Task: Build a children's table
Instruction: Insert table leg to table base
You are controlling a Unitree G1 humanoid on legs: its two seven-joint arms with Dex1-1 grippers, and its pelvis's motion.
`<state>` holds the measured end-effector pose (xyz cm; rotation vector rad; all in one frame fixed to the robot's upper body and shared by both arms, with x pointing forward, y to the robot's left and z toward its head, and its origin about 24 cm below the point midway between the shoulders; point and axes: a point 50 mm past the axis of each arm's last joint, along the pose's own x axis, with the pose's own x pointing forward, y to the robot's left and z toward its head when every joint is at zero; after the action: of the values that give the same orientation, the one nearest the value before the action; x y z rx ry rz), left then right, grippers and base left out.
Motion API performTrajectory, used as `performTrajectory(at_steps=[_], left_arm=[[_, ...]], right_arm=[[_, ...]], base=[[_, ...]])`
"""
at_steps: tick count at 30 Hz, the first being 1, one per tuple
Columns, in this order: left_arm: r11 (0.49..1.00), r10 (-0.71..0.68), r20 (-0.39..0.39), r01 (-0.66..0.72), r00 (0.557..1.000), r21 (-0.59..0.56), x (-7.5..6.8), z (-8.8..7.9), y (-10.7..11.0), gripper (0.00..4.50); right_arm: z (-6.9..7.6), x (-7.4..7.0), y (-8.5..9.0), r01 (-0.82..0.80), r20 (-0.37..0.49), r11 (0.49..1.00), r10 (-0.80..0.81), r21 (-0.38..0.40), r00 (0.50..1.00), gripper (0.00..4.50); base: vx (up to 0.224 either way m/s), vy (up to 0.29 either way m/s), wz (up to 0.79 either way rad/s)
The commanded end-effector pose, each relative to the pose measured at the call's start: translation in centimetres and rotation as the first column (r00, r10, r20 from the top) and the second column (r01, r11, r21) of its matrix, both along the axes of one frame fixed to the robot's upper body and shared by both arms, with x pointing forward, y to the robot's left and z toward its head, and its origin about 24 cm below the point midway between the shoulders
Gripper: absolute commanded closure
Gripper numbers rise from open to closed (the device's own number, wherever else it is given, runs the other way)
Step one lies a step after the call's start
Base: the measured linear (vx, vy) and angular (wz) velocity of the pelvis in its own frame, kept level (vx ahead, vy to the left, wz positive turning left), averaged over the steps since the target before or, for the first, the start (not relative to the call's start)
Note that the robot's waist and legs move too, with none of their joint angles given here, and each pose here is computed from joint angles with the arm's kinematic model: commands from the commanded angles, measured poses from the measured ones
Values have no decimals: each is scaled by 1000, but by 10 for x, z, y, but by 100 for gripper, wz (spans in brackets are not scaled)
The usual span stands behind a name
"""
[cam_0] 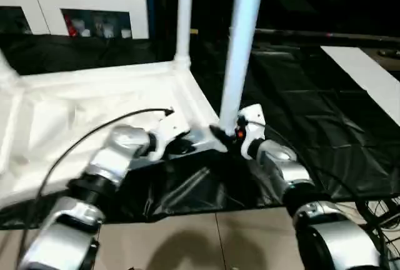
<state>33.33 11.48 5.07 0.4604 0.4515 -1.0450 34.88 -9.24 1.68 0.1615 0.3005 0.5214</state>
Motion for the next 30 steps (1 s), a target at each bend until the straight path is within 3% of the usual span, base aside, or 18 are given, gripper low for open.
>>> performTrajectory(at_steps=[1,21,22,30], left_arm=[[999,-38,28,38,999,5,-2,-1,-26,450],[996,-66,40,63,997,60,-6,-3,-19,450],[996,-64,40,62,997,58,-7,-3,-18,450],[995,-86,27,85,996,53,-9,-2,-13,450]], right_arm=[[-14,-15,38,-116,-88,992,119,39,989,169],[-8,-13,47,-173,-18,984,172,-51,985,169],[-8,-13,47,-182,-11,982,182,-44,983,113],[1,-9,40,-201,50,979,203,-29,978,61]], base=[[0,0,0],[0,0,0],[0,0,0],[0,0,0]])
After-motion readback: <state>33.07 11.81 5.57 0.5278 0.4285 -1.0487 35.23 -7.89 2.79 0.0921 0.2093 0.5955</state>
